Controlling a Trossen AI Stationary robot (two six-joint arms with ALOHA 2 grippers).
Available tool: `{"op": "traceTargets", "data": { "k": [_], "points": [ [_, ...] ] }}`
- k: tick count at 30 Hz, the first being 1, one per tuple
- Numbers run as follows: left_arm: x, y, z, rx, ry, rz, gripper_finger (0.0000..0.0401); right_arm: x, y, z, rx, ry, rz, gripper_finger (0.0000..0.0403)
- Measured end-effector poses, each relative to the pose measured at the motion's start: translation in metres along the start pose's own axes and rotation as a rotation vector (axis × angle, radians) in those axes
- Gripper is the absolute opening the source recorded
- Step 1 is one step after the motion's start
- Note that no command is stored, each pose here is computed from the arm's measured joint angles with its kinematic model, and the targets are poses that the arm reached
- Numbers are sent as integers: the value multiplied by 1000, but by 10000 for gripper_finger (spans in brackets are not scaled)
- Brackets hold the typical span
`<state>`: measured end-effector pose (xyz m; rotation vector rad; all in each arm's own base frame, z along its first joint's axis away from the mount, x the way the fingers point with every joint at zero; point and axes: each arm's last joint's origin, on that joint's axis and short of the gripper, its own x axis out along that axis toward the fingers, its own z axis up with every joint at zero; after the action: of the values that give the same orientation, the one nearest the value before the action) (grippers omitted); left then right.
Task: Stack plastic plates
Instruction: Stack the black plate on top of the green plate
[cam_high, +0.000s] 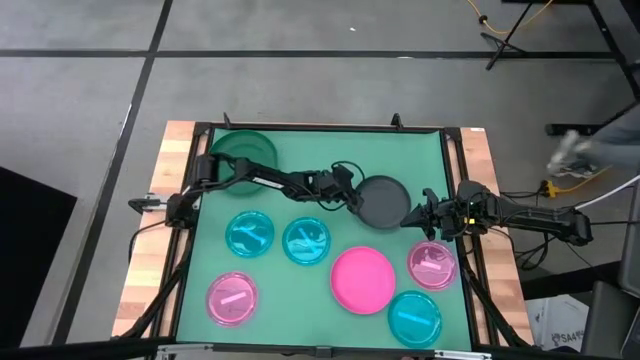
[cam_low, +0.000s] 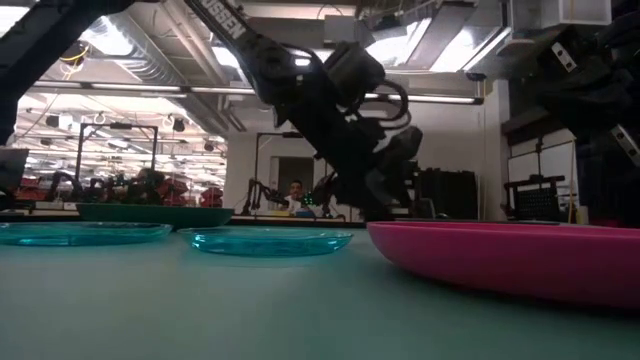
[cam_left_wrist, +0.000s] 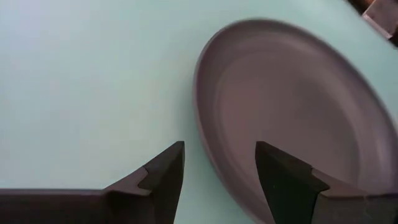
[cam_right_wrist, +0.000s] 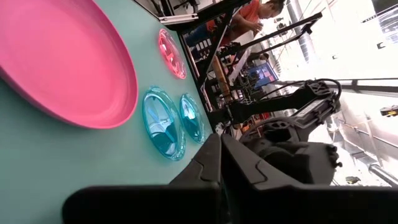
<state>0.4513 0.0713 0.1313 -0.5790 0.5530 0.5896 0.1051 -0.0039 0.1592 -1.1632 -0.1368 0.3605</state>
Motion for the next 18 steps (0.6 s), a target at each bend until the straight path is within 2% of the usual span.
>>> {"op": "traceTargets", "data": {
  "k": [11, 18],
  "points": [
    [2, -1, -4, -9, 8, 4, 191, 0, 0, 0, 0, 0, 0, 5],
    [15, 1, -22, -36, 45, 11, 191, 0, 0, 0, 0, 0, 0, 5]
  ]
}}
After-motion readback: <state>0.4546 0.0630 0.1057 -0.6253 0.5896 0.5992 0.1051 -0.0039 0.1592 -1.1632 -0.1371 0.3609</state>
